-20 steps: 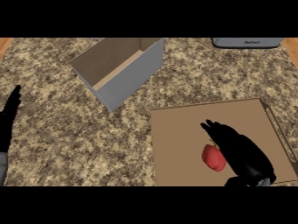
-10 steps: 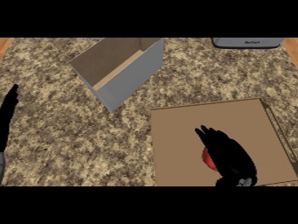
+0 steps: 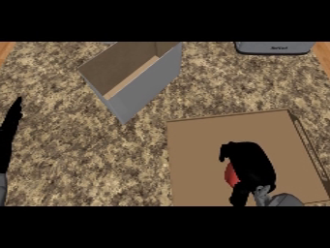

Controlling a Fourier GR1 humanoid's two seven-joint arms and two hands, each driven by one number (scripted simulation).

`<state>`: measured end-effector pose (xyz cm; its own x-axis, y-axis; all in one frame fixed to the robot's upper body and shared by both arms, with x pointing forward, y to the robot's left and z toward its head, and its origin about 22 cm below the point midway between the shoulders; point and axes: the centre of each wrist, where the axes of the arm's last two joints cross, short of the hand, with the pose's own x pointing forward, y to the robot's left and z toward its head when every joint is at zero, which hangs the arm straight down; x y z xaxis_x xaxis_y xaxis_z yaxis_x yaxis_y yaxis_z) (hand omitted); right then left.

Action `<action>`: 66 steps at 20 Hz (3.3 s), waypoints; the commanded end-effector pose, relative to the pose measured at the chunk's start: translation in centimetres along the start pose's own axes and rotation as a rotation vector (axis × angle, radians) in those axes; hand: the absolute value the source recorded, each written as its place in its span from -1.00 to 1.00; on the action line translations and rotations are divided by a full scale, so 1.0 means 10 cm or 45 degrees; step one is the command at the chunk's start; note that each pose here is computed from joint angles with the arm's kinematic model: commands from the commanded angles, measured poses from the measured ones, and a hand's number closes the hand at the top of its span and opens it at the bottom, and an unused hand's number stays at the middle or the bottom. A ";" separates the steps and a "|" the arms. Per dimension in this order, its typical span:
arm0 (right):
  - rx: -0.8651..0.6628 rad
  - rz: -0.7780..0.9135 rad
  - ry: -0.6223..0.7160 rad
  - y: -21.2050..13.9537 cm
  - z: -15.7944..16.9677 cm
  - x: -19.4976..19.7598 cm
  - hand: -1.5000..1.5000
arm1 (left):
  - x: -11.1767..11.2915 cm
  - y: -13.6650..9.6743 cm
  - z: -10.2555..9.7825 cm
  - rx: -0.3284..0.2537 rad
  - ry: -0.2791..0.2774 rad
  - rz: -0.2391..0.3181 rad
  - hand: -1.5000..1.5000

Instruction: Pick the bell pepper from the tray and place it in the cardboard box

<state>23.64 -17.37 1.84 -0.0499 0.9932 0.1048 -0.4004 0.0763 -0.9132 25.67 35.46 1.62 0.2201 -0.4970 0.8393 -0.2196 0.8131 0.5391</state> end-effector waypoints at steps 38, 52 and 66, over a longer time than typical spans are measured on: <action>-0.735 -0.465 -0.586 -2.12 -0.91 1.17 1.00 | 0.17 0.12 -0.22 -0.003 -0.024 -0.015 0.00; -0.645 -0.646 -0.433 -2.31 -1.39 1.46 1.00 | 0.24 -0.15 -0.20 -0.067 -0.097 -0.015 0.00; -0.504 -0.802 -0.164 -1.89 -1.64 1.22 -1.00 | 0.33 -0.28 -0.30 -0.126 -0.149 -0.014 0.00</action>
<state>45.61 -4.51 15.61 -0.0934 0.7570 0.6467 -0.0097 0.6488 -0.7609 29.84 32.15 2.70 0.1077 -0.5269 0.8430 -0.1362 0.8322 0.5375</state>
